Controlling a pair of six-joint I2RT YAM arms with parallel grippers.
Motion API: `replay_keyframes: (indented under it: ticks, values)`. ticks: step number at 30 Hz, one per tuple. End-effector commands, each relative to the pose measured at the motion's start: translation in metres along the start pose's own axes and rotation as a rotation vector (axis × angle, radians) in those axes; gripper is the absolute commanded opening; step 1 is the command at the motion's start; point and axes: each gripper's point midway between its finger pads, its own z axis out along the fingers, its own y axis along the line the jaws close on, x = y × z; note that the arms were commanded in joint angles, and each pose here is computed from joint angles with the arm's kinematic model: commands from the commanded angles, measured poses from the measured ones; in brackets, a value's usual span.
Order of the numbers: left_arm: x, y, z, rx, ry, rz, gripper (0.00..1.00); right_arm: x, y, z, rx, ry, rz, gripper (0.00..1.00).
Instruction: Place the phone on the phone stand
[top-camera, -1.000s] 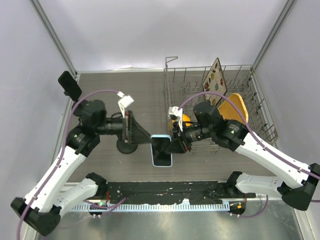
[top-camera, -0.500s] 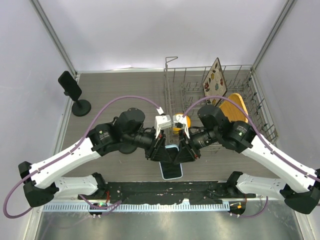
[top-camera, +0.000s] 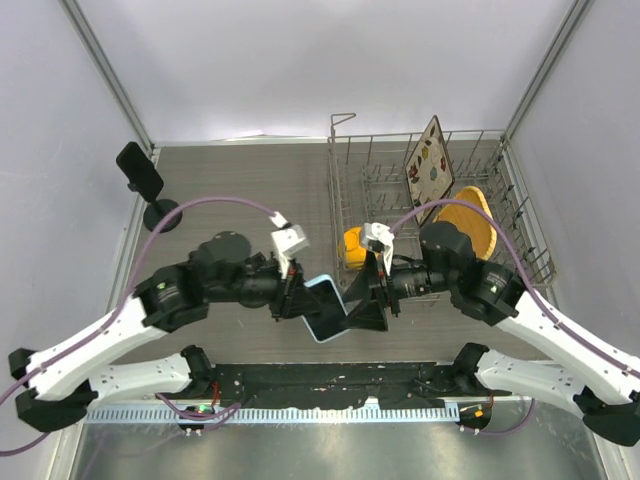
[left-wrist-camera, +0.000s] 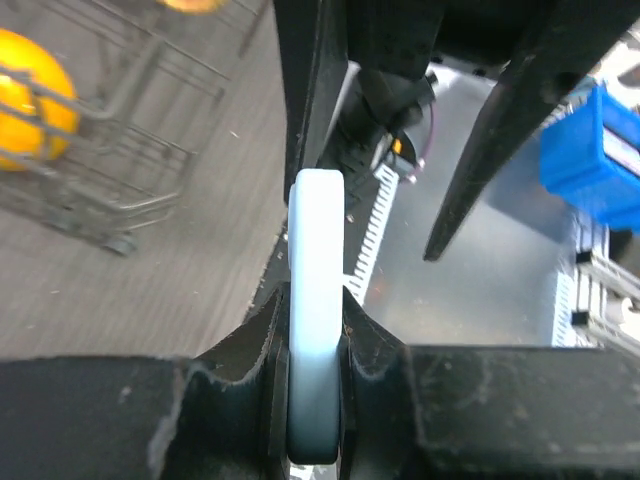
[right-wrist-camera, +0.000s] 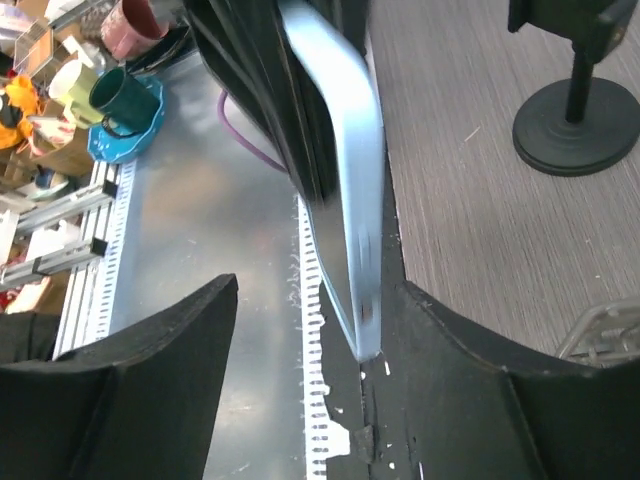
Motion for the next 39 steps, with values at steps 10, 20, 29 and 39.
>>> replay_keyframes:
  ticks: [10, 20, 29, 39]
  values:
    - [-0.058, -0.015, -0.086, -0.08, -0.442, -0.04, 0.0, -0.051, 0.0, 0.023, -0.135, -0.499, 0.158, 0.77]
    - [-0.061, -0.021, -0.086, -0.051, -0.455, -0.045, 0.0, -0.057, 0.04, 0.029, -0.273, -0.467, 0.058, 0.77]
    - [-0.065, -0.039, -0.079, 0.05, -0.428, -0.066, 0.0, -0.07, 0.05, 0.031, -0.303, -0.473, 0.058, 0.28]
    - [-0.067, -0.052, -0.088, 0.11, -0.444, -0.088, 0.49, -0.069, 0.059, 0.033, -0.338, -0.479, 0.029, 0.01]
